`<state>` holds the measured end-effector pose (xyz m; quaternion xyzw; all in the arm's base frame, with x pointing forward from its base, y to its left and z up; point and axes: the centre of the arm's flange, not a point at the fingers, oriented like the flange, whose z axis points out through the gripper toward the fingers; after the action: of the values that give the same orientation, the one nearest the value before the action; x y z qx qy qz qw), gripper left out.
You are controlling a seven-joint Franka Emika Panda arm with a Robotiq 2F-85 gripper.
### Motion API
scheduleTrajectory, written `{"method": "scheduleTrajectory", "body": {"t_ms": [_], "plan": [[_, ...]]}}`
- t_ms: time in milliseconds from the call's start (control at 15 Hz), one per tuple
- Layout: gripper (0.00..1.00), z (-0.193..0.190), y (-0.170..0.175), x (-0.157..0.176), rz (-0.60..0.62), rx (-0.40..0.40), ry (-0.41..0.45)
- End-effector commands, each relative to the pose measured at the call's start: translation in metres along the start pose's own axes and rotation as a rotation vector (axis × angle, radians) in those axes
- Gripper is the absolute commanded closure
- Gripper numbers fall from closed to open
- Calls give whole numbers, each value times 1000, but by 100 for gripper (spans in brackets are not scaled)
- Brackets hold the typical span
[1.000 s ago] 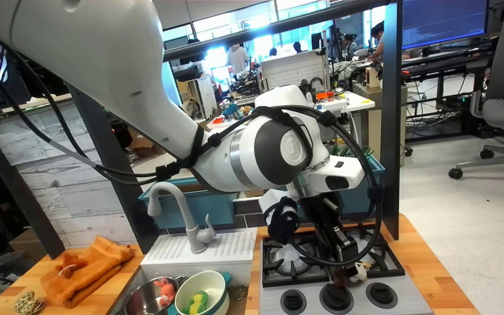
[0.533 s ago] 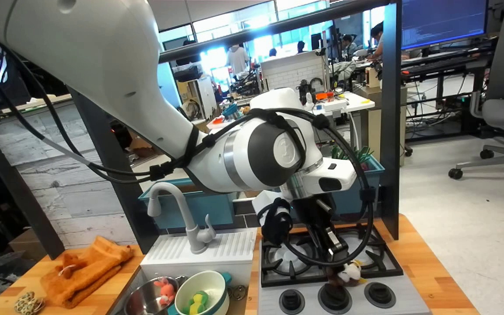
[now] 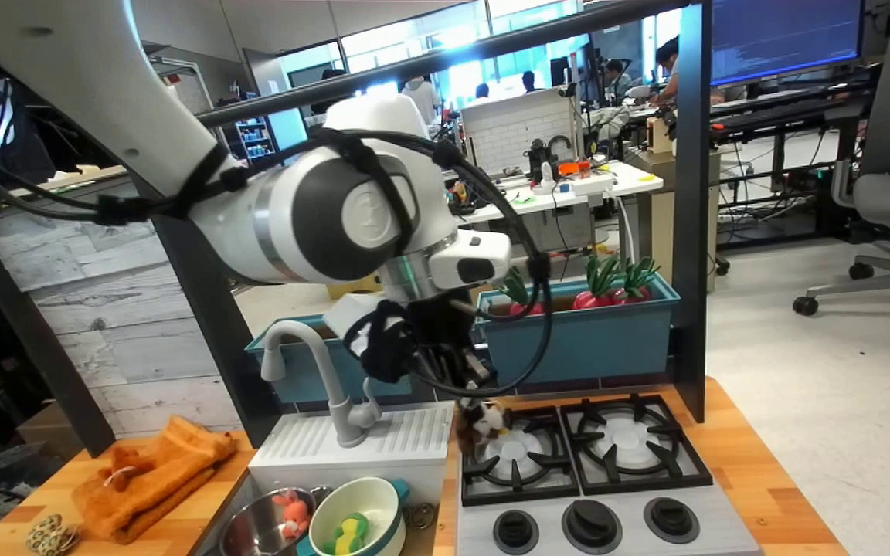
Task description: Put the plushies inside the pots in the sink, wipe the counter with the towel, and then remove the pink plushy from the pot and put it on the stove
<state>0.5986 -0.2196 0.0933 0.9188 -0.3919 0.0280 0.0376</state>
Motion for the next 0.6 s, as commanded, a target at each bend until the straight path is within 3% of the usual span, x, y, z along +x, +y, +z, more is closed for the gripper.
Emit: {"method": "scheduleTrajectory", "body": {"t_ms": [0, 267, 533], "plan": [[99, -26, -19, -81, -170, 109, -33], [99, -1, -70, -140, -388, 204, -46], [99, 30, -107, -159, -546, 249, -58]]}}
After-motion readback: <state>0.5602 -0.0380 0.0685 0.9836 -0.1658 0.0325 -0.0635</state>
